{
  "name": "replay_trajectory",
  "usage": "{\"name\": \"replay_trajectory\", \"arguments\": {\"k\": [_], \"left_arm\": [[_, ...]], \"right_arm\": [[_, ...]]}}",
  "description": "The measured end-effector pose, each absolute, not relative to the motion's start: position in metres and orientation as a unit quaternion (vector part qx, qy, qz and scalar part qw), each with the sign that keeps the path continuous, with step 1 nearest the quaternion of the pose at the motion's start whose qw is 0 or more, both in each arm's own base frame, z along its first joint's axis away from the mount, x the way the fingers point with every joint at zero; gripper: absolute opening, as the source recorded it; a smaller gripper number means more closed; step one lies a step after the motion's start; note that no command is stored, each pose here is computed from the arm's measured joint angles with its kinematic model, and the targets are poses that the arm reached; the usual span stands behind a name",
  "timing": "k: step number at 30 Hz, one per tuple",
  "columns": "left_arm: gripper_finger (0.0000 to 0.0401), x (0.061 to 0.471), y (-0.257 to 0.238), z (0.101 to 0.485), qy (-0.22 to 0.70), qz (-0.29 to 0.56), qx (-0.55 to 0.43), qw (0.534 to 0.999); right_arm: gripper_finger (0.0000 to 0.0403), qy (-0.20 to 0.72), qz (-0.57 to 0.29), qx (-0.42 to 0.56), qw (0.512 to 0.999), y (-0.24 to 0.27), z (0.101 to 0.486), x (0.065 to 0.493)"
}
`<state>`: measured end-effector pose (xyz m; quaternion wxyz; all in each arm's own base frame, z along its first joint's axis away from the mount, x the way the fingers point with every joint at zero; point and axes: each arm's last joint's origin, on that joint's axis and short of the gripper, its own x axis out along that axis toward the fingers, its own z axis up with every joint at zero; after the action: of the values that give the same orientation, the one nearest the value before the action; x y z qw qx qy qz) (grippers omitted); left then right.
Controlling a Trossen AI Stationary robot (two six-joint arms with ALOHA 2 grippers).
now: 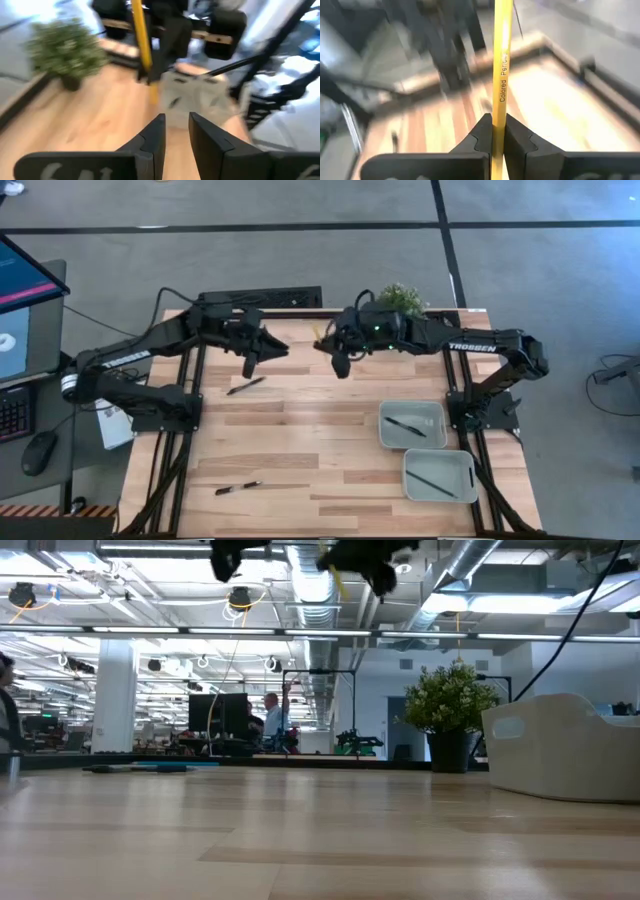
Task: Sort pens & pencils
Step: Put the yellow pencil into the bottom gray bin
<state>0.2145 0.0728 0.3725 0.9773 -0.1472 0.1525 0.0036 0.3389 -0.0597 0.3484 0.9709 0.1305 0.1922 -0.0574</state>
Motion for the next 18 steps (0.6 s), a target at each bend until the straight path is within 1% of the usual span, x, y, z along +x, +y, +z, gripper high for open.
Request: {"name": "replay_trajectory", "arguments": {"k": [3, 6, 9, 13, 18], "left_arm": [[0.0074, 0.202, 0.071, 0.373, 0.17, 0.056, -0.134, 0.975], [0.0074, 0.193, 0.07, 0.375, 0.176, 0.092, -0.12, 0.973], [0.0074, 0.19, 0.07, 0.373, 0.188, 0.117, -0.112, 0.969], [0.0074, 0.191, 0.072, 0.37, 0.2, 0.138, -0.099, 0.965], [0.0074, 0.199, 0.076, 0.365, 0.211, 0.148, -0.098, 0.961]], "right_arm": [[0.0044, 0.284, -0.054, 0.143, 0.947, -0.05, 0.333, 0.331], [0.0044, 0.371, -0.037, 0.157, 0.915, -0.035, 0.322, 0.319], [0.0044, 0.46, -0.033, 0.171, 0.871, -0.016, 0.313, 0.302], [0.0044, 0.539, -0.03, 0.192, 0.82, 0.014, 0.314, 0.276], [0.0044, 0.582, -0.047, 0.231, 0.778, 0.05, 0.325, 0.244]]}}
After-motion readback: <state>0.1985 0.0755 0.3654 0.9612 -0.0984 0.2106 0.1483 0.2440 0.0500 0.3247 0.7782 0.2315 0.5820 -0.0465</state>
